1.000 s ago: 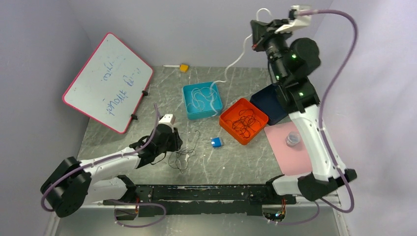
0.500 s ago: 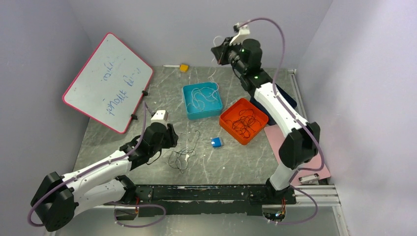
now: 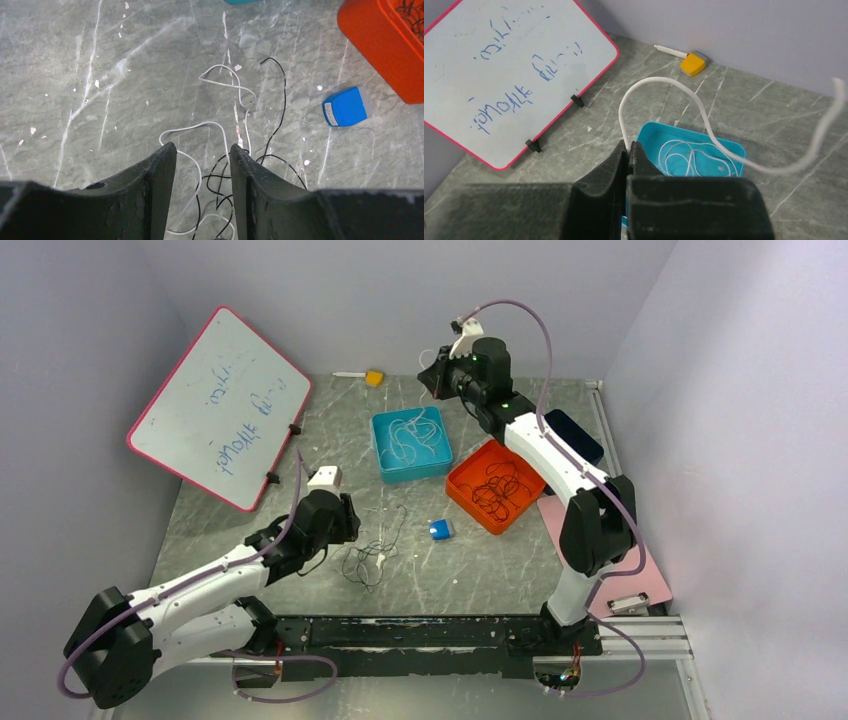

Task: Untangle the cables

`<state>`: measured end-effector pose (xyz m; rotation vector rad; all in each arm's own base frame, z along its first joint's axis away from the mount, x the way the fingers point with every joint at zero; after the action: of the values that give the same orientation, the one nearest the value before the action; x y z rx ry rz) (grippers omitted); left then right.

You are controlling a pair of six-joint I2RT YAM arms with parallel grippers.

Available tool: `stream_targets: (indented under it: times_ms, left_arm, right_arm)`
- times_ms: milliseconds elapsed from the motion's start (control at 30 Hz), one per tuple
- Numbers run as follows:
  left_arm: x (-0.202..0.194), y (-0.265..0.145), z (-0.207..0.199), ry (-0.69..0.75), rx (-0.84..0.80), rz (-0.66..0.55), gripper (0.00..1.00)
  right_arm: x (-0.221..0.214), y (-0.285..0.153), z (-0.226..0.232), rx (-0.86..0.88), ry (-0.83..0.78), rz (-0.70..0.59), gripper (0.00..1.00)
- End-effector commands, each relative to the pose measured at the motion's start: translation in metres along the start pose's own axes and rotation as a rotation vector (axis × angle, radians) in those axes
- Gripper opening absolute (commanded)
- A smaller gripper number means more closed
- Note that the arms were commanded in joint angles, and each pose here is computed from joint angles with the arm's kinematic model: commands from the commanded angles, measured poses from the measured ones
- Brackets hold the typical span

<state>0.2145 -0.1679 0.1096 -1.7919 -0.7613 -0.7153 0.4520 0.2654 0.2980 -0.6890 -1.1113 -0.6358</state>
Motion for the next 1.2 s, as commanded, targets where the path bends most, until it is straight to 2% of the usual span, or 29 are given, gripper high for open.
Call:
stream_targets:
  times_ms: [0, 200, 367, 733, 1000, 1100, 1167]
  left_arm:
    - [0.009, 0.001, -0.008, -0.003, -0.006, -0.006, 0.49]
    - [0.006, 0.000, -0.010, -0.020, -0.017, 0.005, 0.47]
    - [0.002, -0.003, -0.007, -0.033, -0.017, 0.013, 0.46]
    - [-0.005, -0.004, -0.001, -0.029, -0.001, 0.028, 0.45]
    - [-0.005, 0.000, -0.004, -0.025, -0.001, 0.042, 0.43]
    - [-0.005, 0.001, -0.005, -0.027, 0.001, 0.047, 0.43]
    - [-0.004, 0.000, -0.006, -0.027, 0.000, 0.049, 0.43]
  right_arm:
    - [-0.016, 0.015, -0.006, -0.037, 0.005, 0.098, 0.00]
    - [-0.088, 0.047, -0.015, -0.028, 0.022, 0.290, 0.01]
    - [-0.132, 0.061, -0.004, -0.030, -0.004, 0.374, 0.01]
    - [-0.167, 0.055, 0.008, -0.085, 0.000, 0.452, 0.02]
    - [-0.185, 0.046, -0.013, -0.232, 0.027, 0.490, 0.02]
    - [-0.194, 0.053, -0.021, -0.243, 0.035, 0.523, 0.09]
    - [-0.191, 0.059, -0.021, -0.238, 0.026, 0.520, 0.22]
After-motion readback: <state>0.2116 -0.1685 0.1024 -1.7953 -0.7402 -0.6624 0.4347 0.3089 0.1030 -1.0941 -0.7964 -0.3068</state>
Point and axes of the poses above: each gripper's point midway between its finger pads, its own y axis out along the fingers, its own z axis along the line the jaws close on, x = y × z, the point moved 3 cm from there along -y, back along the fingers, and after that the axes turned 1 degree about -y, right-handed, at the moved point
